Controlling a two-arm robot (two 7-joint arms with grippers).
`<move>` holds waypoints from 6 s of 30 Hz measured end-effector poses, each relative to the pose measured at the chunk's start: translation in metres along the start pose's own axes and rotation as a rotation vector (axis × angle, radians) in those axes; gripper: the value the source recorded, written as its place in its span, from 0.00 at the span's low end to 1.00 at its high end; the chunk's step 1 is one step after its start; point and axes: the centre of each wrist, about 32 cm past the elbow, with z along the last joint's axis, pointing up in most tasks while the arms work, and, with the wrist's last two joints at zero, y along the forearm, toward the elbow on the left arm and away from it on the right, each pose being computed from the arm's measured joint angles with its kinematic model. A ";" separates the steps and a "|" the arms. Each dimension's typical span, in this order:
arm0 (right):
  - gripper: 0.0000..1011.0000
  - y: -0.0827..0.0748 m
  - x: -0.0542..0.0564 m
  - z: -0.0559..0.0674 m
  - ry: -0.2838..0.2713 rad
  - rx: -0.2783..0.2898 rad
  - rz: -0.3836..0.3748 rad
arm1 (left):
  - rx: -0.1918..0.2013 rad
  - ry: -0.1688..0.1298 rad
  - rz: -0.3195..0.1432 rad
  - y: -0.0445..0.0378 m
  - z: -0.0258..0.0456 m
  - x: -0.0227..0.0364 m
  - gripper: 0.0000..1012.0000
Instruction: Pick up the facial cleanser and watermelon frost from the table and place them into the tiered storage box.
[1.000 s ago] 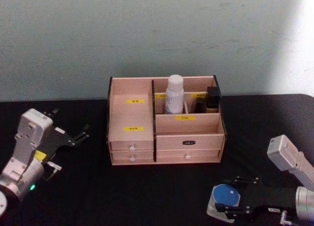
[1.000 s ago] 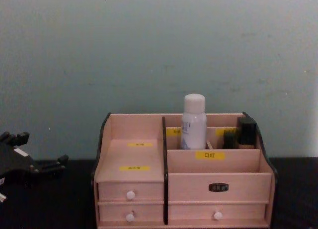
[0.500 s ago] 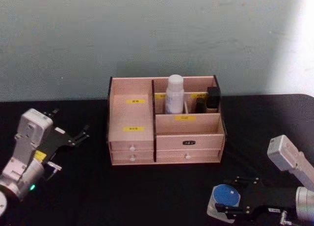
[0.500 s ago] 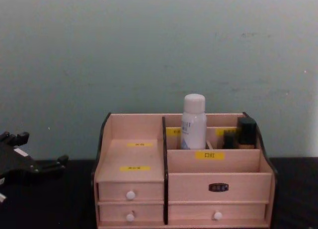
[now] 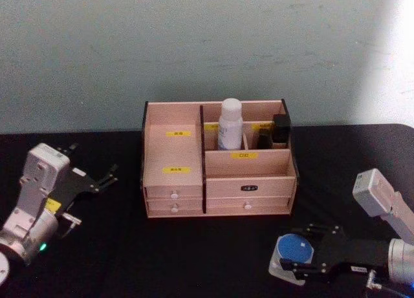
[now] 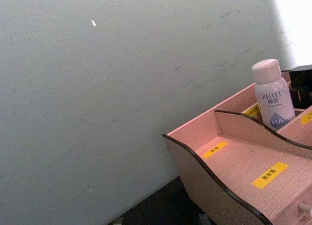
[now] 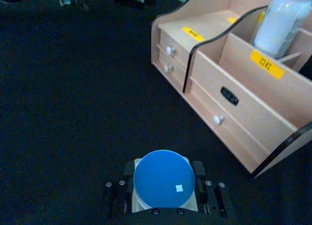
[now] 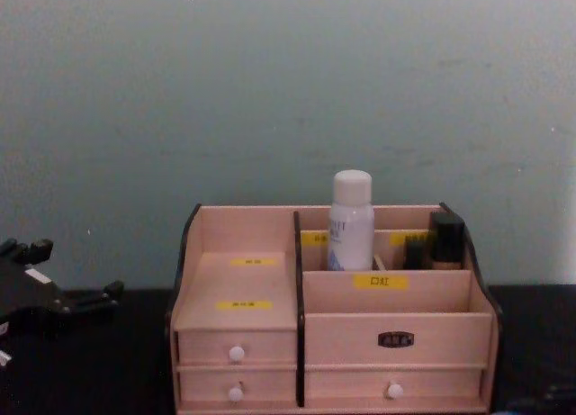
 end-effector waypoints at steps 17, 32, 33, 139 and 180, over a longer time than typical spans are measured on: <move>0.71 0.012 0.010 0.030 -0.015 0.078 -0.046 | 0.000 0.000 0.000 0.0000 0.0000 0.0000 0.99; 0.71 0.026 0.019 0.056 -0.038 0.129 -0.054 | 0.000 0.000 0.000 0.0000 0.0000 0.0000 0.99; 0.71 0.027 0.019 0.058 -0.037 0.132 -0.055 | 0.000 0.000 0.000 0.0000 0.0000 0.0000 0.99; 0.73 0.182 0.058 0.128 -0.045 0.196 -0.069 | 0.000 0.000 0.000 0.0000 0.0000 0.0000 0.99; 0.99 0.134 0.051 0.123 -0.017 0.280 -0.071 | 0.000 0.000 0.000 0.0000 0.0000 0.0000 0.99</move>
